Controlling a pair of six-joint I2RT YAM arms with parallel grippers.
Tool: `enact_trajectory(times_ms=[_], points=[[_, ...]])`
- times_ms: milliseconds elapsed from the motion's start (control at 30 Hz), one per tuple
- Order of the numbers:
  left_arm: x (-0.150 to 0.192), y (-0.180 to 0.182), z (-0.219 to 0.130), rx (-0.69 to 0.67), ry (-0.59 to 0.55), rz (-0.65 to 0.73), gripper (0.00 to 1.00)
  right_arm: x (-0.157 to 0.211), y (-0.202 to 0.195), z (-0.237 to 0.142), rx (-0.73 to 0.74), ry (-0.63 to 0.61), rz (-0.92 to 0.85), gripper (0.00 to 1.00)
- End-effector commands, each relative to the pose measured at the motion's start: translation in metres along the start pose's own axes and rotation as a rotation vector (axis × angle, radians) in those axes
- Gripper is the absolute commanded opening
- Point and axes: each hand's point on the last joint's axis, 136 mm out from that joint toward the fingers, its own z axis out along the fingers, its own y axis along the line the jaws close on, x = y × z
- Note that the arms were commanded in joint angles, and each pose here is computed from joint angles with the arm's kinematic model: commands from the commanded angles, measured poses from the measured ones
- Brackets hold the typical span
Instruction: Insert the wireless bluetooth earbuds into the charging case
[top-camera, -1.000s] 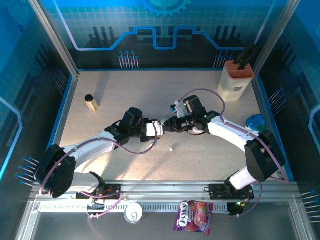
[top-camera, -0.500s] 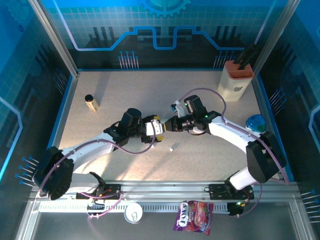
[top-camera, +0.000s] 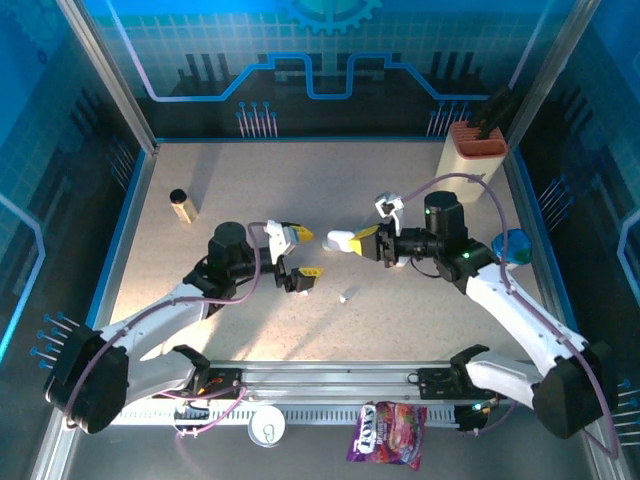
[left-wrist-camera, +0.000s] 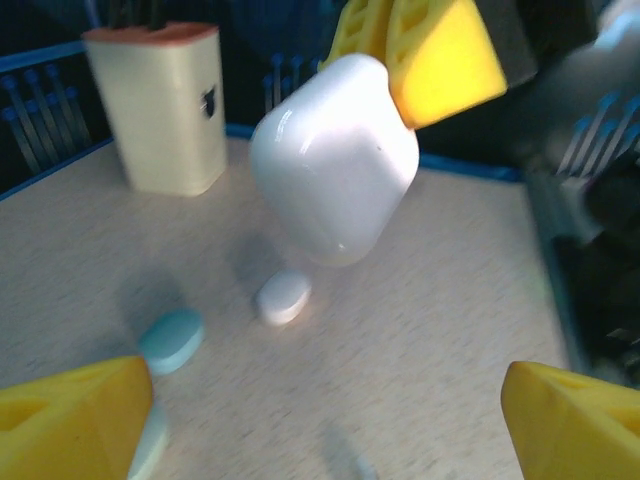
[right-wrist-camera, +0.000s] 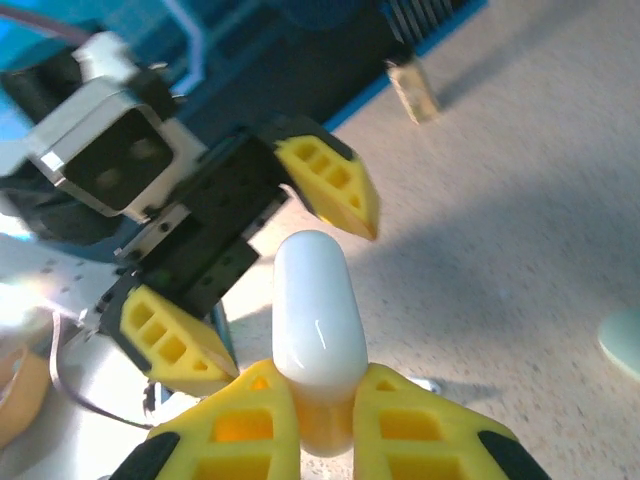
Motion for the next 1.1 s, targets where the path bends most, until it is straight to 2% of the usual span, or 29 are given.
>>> enact_trajectory(times_ms=[0,100,367,533,900,1000,1067], points=[[-0.025,-0.03,-0.007,0.171,-0.093,-0.111,0.83,-0.012,0.036,-0.012,-0.164,-0.052,-0.166,0.11],[-0.031,-0.043,-0.005,0.244,-0.1,-0.141,0.71,-0.015,0.047,-0.016,-0.214,-0.068,-0.2,0.11],[-0.045,-0.061,0.015,0.354,-0.095,-0.192,0.57,-0.013,0.057,-0.012,-0.251,-0.055,-0.231,0.11],[-0.05,-0.054,0.018,0.308,-0.114,-0.171,0.54,-0.005,0.054,-0.009,-0.236,-0.021,-0.224,0.11],[-0.061,-0.051,0.021,0.303,-0.13,-0.134,0.46,0.001,0.049,-0.002,-0.239,-0.006,-0.219,0.11],[-0.063,-0.05,0.023,0.306,-0.127,-0.138,0.4,0.002,0.046,-0.001,-0.226,0.0,-0.217,0.11],[-0.063,-0.049,0.024,0.304,-0.126,-0.14,0.29,0.004,0.045,-0.001,-0.224,0.002,-0.216,0.11]])
